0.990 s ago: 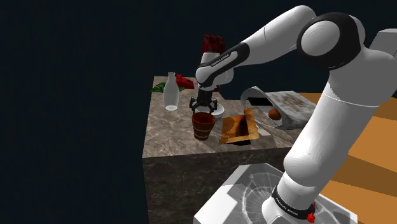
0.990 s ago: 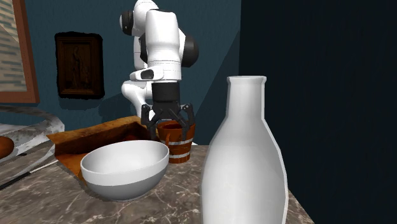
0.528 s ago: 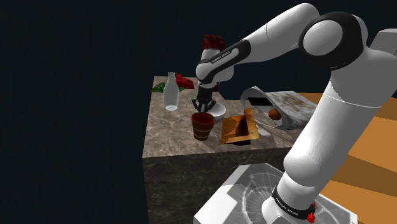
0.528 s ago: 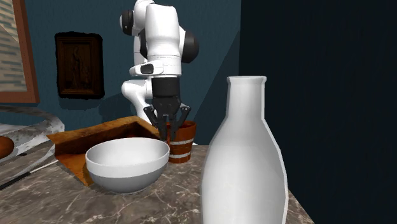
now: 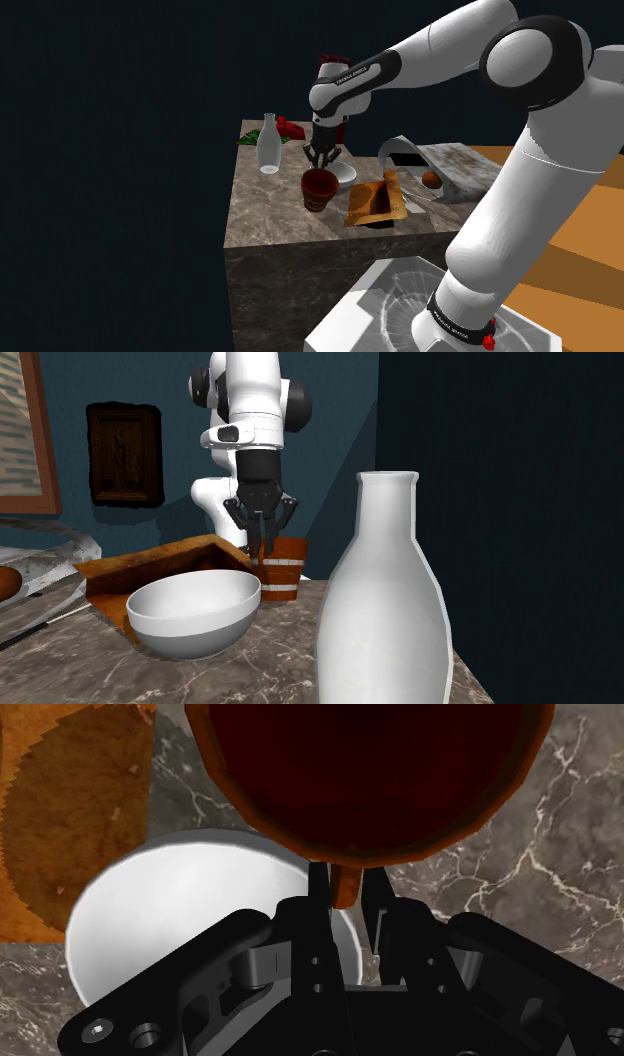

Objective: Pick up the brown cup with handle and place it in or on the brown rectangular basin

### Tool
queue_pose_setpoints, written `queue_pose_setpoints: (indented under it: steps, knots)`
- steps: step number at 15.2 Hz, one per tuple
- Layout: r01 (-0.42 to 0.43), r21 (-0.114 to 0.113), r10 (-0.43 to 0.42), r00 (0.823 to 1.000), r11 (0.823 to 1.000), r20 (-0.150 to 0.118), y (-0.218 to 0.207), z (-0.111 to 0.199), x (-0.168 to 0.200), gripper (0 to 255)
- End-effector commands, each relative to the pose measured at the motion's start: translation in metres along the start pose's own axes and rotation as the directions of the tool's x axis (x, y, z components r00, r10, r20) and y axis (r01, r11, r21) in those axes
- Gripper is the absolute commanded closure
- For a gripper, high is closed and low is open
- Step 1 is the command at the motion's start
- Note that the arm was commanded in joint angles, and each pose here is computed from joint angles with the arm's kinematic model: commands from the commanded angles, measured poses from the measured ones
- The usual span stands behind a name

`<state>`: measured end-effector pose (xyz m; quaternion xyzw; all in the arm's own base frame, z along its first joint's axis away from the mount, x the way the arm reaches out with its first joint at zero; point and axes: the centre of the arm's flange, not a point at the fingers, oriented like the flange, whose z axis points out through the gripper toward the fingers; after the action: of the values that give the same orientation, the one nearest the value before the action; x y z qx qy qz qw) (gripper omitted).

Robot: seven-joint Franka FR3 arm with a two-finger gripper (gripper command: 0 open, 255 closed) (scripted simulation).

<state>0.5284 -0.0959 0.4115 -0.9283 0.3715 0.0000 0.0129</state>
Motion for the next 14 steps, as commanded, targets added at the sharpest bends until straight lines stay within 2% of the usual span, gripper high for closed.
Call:
queue_pose_setpoints:
  steps: [1,14]
  knots:
    - [0.000,0.000,0.000,1.000,1.000,-0.001,-0.001,-0.012,-0.001,255]
    - [0.000,0.000,0.000,1.000,1.000,-0.001,-0.002,-0.080,-0.002,255]
